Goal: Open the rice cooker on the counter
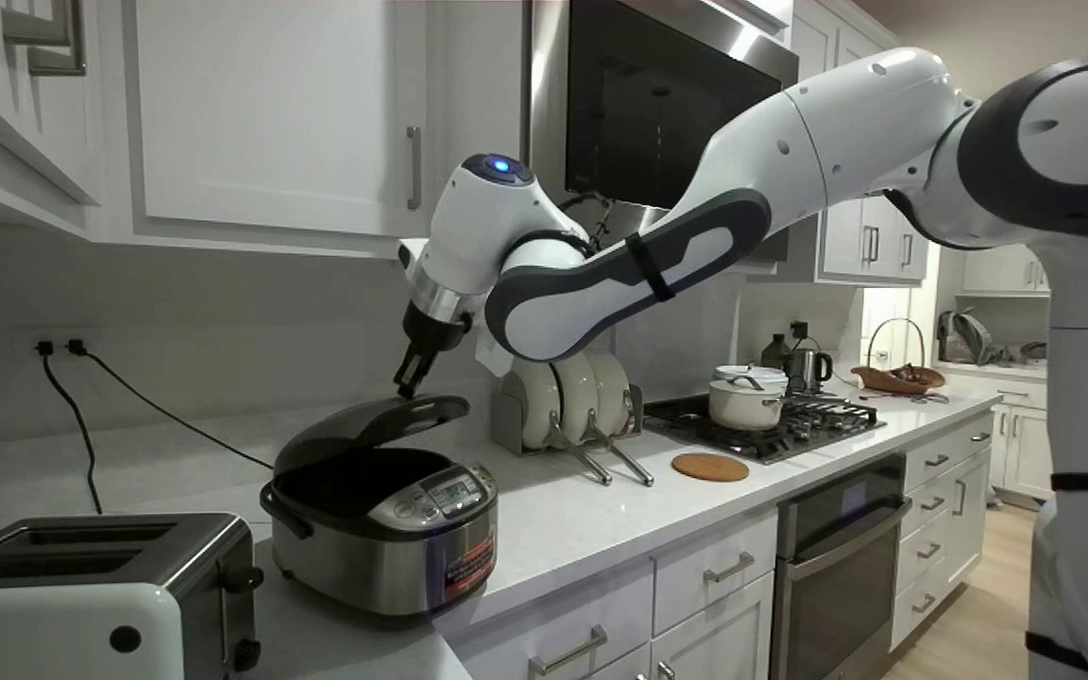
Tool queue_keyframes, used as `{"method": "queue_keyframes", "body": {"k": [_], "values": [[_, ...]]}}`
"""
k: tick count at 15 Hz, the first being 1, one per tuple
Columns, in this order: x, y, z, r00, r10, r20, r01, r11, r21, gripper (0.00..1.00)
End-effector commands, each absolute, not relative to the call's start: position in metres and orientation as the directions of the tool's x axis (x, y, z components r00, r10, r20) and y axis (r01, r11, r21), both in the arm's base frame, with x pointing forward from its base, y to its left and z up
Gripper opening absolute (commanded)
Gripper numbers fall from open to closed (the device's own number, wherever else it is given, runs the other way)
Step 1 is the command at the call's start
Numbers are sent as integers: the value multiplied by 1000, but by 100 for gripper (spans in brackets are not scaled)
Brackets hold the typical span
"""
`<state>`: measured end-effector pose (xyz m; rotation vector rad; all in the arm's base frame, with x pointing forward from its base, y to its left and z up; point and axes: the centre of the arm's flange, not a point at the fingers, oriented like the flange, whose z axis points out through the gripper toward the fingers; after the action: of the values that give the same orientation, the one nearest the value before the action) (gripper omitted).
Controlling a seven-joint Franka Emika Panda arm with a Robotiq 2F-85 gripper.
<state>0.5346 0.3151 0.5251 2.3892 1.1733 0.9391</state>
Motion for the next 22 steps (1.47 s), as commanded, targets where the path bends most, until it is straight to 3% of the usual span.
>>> {"method": "queue_keyframes", "body": {"k": [1, 12, 15, 21, 22], "values": [[521, 333, 554, 428, 822, 375, 563, -568, 601, 0], [468, 347, 611, 416, 856, 307, 476, -492, 729, 0], [463, 339, 622, 469, 850, 240, 564, -497, 659, 0], [459, 304, 666, 498, 854, 150, 785, -518, 341, 0], [458, 297, 677, 513, 847, 142, 793, -531, 298, 26]]}}
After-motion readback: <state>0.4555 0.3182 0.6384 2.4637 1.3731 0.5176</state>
